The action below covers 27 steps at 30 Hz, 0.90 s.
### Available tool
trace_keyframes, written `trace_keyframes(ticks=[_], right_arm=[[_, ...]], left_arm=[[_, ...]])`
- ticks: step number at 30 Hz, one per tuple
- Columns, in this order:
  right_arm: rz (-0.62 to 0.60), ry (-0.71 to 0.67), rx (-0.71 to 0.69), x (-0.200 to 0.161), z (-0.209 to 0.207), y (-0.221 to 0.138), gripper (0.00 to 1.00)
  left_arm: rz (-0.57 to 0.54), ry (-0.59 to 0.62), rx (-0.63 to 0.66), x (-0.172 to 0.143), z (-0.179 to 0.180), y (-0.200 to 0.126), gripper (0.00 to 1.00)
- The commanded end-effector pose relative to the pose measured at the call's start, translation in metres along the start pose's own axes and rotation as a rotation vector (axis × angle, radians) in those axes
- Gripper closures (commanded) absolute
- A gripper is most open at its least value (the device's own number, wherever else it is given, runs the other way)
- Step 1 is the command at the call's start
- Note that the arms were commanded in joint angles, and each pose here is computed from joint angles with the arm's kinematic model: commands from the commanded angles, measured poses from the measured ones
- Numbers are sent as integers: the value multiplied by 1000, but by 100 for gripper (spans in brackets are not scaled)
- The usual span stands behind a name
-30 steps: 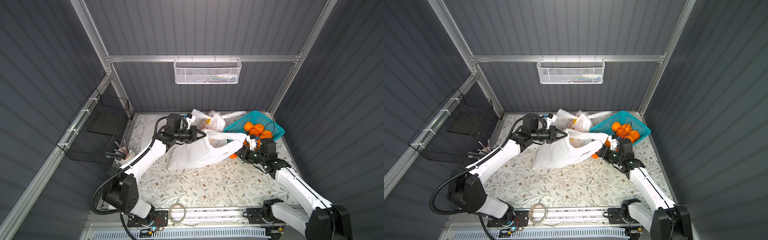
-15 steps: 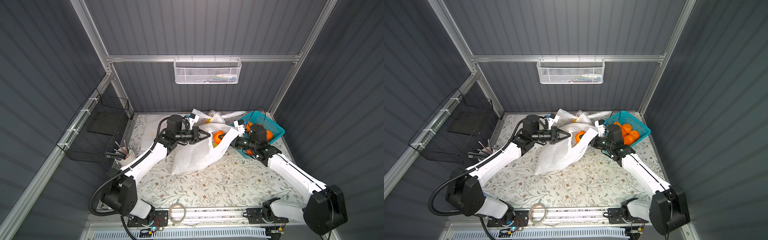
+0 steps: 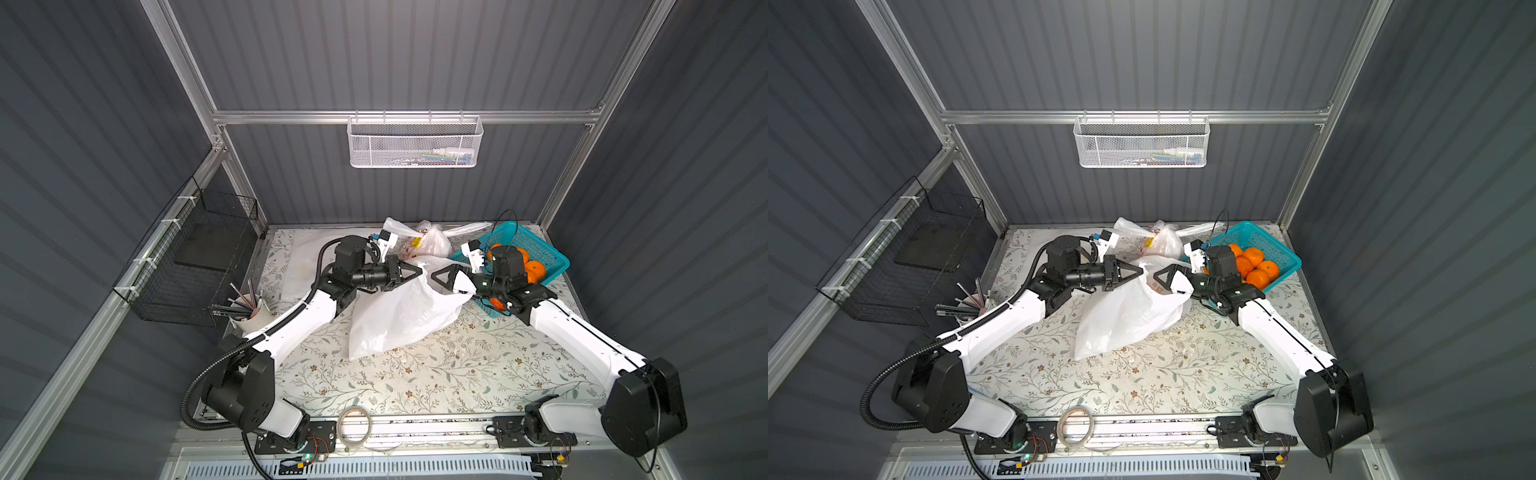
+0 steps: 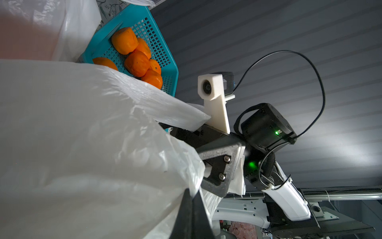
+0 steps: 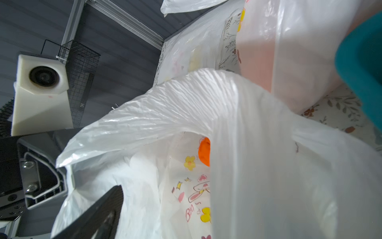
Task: Place the oranges into plastic bags & tie knots
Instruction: Place the orange in the plastic bag.
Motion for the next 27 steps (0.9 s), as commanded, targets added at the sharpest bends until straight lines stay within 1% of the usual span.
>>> trace_keyframes(ticks=[1, 4, 7, 11, 16, 20, 22, 24, 27], right_arm=[[-9, -29, -9, 0, 6, -5, 7], [-6, -36, -25, -1, 7, -8, 7], [-26, -55, -73, -3, 5, -17, 6], [-42, -37, -105, -9, -5, -27, 5], [-88, -3, -181, -14, -23, -46, 2], [-146, 3, -220, -12, -30, -68, 2], [-145, 13, -257, -14, -36, -76, 2], [-150, 10, -258, -15, -37, -78, 2], [-138, 21, -236, -16, -37, -76, 2]], left_arm=[[-22, 9, 11, 2, 2, -2, 100], [-21, 3, 60, -1, 9, -5, 100], [-47, -14, 123, -3, 18, -14, 100], [-70, -15, 155, -1, 25, -23, 100], [-79, -14, 194, 0, 33, -35, 100], [-94, -19, 205, 0, 36, -44, 100], [-101, -18, 208, 0, 37, -46, 100], [-100, -18, 202, 0, 38, -45, 100], [-85, -13, 157, 1, 38, -41, 100]])
Point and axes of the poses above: each gripper's point midway between its finger pads, its own y axis out along the fingers, its own z axis along the line the jaws close on, x = y × z, the point moved 8 cm from there along -y, back along the fingers, and after that the axes turned 14 degrees about y, right-handed, at the moved point
